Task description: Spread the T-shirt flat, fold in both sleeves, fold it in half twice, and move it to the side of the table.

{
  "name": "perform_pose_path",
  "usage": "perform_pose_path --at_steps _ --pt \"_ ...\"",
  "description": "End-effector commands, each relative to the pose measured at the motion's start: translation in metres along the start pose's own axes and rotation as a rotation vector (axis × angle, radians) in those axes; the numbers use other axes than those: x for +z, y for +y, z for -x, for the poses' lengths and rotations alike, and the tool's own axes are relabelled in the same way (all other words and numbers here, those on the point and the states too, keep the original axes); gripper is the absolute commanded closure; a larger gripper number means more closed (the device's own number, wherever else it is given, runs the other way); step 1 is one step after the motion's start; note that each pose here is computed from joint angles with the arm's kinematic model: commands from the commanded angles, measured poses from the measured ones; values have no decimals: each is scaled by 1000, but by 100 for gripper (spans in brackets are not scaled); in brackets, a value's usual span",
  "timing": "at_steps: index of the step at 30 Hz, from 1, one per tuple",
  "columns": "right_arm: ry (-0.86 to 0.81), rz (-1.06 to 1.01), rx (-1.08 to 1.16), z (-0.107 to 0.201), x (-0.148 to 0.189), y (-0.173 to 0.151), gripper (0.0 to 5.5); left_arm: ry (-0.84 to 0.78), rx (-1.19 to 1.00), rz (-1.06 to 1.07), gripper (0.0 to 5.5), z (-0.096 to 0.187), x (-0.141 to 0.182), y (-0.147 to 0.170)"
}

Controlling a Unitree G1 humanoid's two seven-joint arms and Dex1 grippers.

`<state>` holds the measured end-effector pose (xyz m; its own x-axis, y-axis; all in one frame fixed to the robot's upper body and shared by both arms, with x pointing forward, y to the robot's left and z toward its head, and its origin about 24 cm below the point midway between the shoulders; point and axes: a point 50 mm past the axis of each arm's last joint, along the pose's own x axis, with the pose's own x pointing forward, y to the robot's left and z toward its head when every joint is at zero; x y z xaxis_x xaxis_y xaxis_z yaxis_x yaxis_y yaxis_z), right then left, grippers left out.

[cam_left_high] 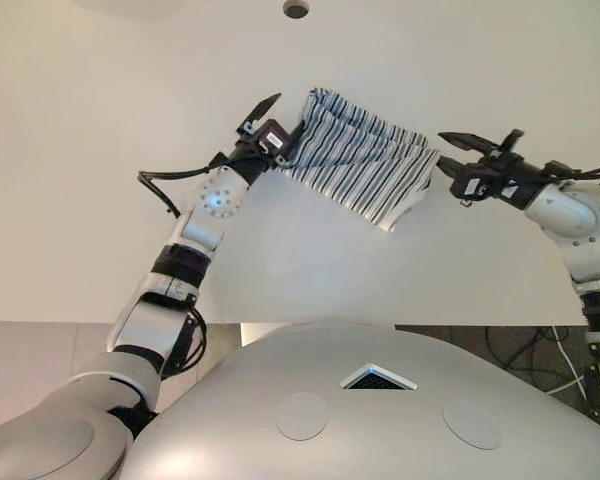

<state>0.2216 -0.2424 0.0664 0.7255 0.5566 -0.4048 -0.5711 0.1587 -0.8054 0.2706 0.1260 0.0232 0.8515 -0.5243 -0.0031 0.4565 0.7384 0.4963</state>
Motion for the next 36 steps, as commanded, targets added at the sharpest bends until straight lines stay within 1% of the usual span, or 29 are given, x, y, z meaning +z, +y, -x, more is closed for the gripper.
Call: perform_pose_path --at_steps 1,3,6,8,10,12,13,14,16,17,21,25,27,29,31,34,36 --pt "65 24 -116 19 -10 -28 387 -98 77 67 255 -1 23 12" --pt "60 27 -150 16 -7 -35 387 -109 85 87 255 -2 27 13" --pt "9 30 -247 1 5 -47 387 -103 114 105 255 -3 29 17" --pt "-137 -37 -350 -21 31 -56 387 -126 177 102 255 -2 34 26" --pt "-329 -198 -374 -48 64 -52 387 -195 266 106 255 0 47 39" --pt "-448 -368 -301 -74 87 -38 387 -295 374 117 255 5 64 53" --pt "-469 -443 -240 -86 93 -29 387 -343 424 111 255 8 72 59" --pt "-476 -508 -188 -95 96 -21 387 -376 456 108 255 12 78 63" --pt "-438 -643 -80 -110 92 -5 387 -407 482 104 255 16 84 65" --pt "-411 -698 -55 -115 86 0 387 -410 482 106 255 17 85 64" --pt "-169 -889 81 -130 44 22 387 -407 457 104 255 17 87 58" --pt "83 -1000 242 -133 6 45 387 -397 460 94 255 20 88 58" --pt "178 -1007 251 -131 -11 47 387 -391 457 91 255 19 87 57" --pt "243 -994 212 -126 -27 40 387 -382 456 88 255 18 87 55" --pt "308 -1006 91 -113 -49 22 387 -371 457 82 255 19 86 53" --pt "436 -1015 -184 -74 -92 -8 387 -360 460 77 255 18 85 50" --pt "553 -946 -395 -34 -120 -30 387 -357 462 75 255 18 85 48"
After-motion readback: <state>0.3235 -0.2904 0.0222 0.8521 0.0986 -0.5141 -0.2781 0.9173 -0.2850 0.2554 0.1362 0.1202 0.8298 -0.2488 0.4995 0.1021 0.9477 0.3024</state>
